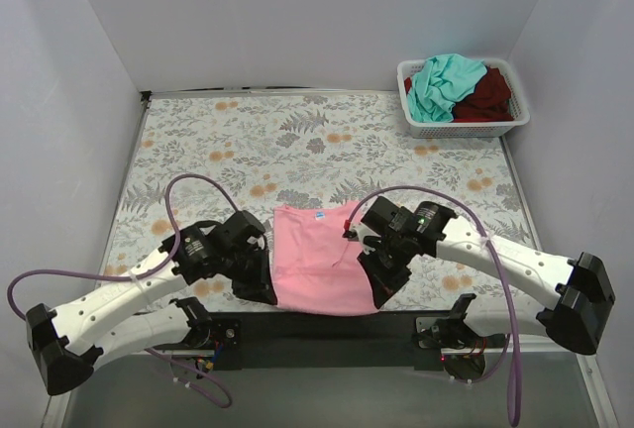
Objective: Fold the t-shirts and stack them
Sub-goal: Fold the tshirt
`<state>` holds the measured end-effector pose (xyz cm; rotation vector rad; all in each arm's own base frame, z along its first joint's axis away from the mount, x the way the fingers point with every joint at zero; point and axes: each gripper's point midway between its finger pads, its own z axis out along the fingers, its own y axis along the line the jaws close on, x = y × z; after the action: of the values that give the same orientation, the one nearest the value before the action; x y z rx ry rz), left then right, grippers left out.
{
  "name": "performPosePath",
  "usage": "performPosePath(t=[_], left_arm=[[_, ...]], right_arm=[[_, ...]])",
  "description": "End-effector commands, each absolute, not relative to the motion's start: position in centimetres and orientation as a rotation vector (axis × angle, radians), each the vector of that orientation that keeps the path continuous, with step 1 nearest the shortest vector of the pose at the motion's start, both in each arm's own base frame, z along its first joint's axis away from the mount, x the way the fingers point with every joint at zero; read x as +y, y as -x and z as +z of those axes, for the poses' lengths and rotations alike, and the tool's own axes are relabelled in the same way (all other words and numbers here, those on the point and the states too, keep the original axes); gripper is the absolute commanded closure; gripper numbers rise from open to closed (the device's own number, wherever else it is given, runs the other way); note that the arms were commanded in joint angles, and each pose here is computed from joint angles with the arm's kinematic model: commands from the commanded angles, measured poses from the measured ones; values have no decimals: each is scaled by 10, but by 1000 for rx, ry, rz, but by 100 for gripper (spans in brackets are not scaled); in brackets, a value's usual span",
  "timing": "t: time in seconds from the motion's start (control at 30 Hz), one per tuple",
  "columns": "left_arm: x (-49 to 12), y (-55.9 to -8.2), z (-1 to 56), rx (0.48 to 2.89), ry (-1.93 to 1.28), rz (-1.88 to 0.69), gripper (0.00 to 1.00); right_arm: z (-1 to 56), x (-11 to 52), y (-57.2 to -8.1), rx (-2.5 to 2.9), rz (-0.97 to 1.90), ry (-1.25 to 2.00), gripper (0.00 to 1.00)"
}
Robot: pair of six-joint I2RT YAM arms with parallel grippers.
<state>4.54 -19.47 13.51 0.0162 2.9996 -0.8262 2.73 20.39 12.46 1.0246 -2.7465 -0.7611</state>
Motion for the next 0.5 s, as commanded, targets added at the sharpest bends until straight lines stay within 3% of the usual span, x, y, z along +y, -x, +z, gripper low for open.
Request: performPosePath(t=[0.0, 0.23, 0.47], left_arm=[[-187, -52, 144, 3020, -3, -696, 100], [-210, -146, 163, 2815, 113, -681, 100], [-199, -251, 143, 2655, 282, -686, 100]], right_arm=[[145, 212, -47, -2816, -785, -1062, 99], [161, 225, -122, -2948, -794, -988, 99], [136, 227, -197, -2965, -809, -903, 99]])
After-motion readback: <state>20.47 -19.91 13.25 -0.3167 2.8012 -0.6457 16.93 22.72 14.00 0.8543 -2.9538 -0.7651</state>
